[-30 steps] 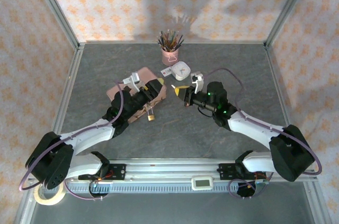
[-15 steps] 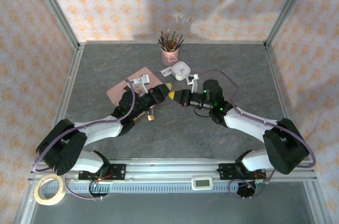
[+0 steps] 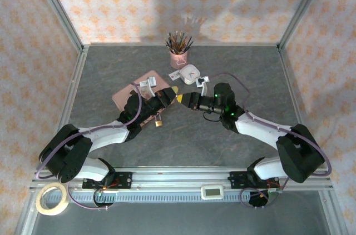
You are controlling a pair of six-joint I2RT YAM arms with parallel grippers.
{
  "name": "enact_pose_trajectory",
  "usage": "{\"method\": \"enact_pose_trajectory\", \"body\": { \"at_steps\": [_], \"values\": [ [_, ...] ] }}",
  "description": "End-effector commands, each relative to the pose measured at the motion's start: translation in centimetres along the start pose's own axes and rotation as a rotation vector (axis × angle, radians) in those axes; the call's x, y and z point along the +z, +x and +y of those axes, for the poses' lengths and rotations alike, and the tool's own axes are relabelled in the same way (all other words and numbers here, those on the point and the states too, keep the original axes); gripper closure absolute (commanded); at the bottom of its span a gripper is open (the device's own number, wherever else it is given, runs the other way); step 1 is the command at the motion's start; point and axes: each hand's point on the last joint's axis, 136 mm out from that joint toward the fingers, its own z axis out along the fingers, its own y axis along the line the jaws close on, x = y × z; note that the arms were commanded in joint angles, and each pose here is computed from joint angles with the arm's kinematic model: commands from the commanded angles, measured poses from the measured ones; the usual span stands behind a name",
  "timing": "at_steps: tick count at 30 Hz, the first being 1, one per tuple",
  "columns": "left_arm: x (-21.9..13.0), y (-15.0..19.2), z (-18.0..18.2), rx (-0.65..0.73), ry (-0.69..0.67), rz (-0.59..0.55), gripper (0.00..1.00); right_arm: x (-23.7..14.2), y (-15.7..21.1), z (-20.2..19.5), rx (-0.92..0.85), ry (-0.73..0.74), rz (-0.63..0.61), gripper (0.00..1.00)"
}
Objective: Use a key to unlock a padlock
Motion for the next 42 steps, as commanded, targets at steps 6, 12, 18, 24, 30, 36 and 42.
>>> {"method": "enact_pose_trajectory", "body": {
  "at_steps": [6, 12, 18, 24, 30, 36, 42],
  "values": [
    [0.6, 0.1, -3.0, 0.007, 0.108, 0.030, 1.00, -0.3, -1.0, 1.4, -0.080, -0.061, -0.062, 0.89],
    [0.6, -0.1, -2.8, -0.003, 0.100, 0.018, 1.00, -0.3, -0.3, 1.0, -0.077, -0.060, -0.043, 1.00],
    [0.2, -0.4, -2.5, -0.022, 0.089, -0.006, 1.00, -0.8, -0.7, 0.2, -0.074, -0.022, -0.080, 1.00],
    [-0.1, -0.6, -2.4, -0.020, 0.079, -0.021, 1.00, -1.0, -0.6, 0.2, -0.071, -0.020, -0.077, 0.78],
    [-0.2, -0.7, -2.4, -0.023, 0.077, -0.025, 1.00, -1.0, -0.2, 0.4, -0.071, -0.037, -0.065, 0.77],
    [-0.2, -0.7, -2.4, -0.026, 0.077, -0.028, 1.00, -1.0, 0.1, 0.3, -0.063, -0.043, -0.054, 0.80],
    [-0.1, -0.7, -2.2, -0.027, 0.071, -0.031, 1.00, -1.0, 0.3, 0.5, -0.062, -0.054, -0.043, 0.75]
  ]
}}
